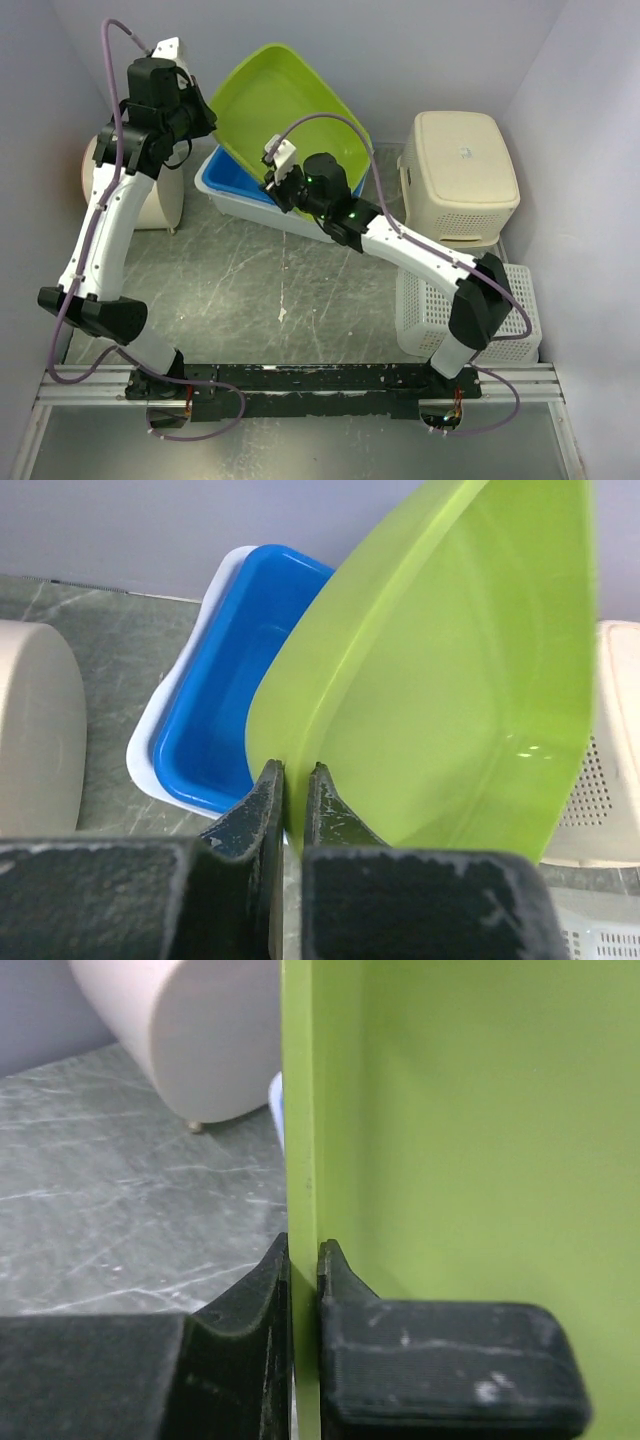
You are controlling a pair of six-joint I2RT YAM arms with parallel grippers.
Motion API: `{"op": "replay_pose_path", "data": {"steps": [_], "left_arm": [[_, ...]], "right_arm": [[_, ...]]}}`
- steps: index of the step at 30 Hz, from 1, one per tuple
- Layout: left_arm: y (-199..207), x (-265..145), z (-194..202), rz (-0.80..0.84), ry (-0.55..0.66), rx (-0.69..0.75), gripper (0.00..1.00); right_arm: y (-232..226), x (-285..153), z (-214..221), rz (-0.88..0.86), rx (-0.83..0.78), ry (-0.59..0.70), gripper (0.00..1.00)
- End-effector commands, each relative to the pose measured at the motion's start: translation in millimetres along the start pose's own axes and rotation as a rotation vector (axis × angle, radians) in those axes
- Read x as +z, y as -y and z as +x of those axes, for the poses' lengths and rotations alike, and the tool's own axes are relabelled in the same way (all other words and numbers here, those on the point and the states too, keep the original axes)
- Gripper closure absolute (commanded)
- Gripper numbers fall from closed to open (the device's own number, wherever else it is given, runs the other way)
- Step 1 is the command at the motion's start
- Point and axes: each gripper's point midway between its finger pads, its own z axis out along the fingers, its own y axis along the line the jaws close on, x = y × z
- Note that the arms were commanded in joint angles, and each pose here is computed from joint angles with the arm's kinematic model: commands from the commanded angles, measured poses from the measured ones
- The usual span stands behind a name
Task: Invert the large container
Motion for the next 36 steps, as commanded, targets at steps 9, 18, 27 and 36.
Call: {"op": "replay_pose_path", "data": {"steps": [9,18,27,36], "left_arm": [[47,-97,-62,0.279,0.208,0.003,0.1],[48,-154,-90,0.305,0.314,0.008,0.01],[42,-226,-119,0.356,0.523,-0.064,0.01],[41,-211,-103,0.344,0.455,-0.088,0.0]], "right_arm": [[-10,-103,-108,-0.032,0.298,0.108,1.0],[-62,-164,-117,-0.287,0.497,-0.002,1.0],[-146,-217,-65,-0.726,0.743,-0.229,1.0],[-181,-252,-60,-1.062,0.894,-0.296,1.0]]}}
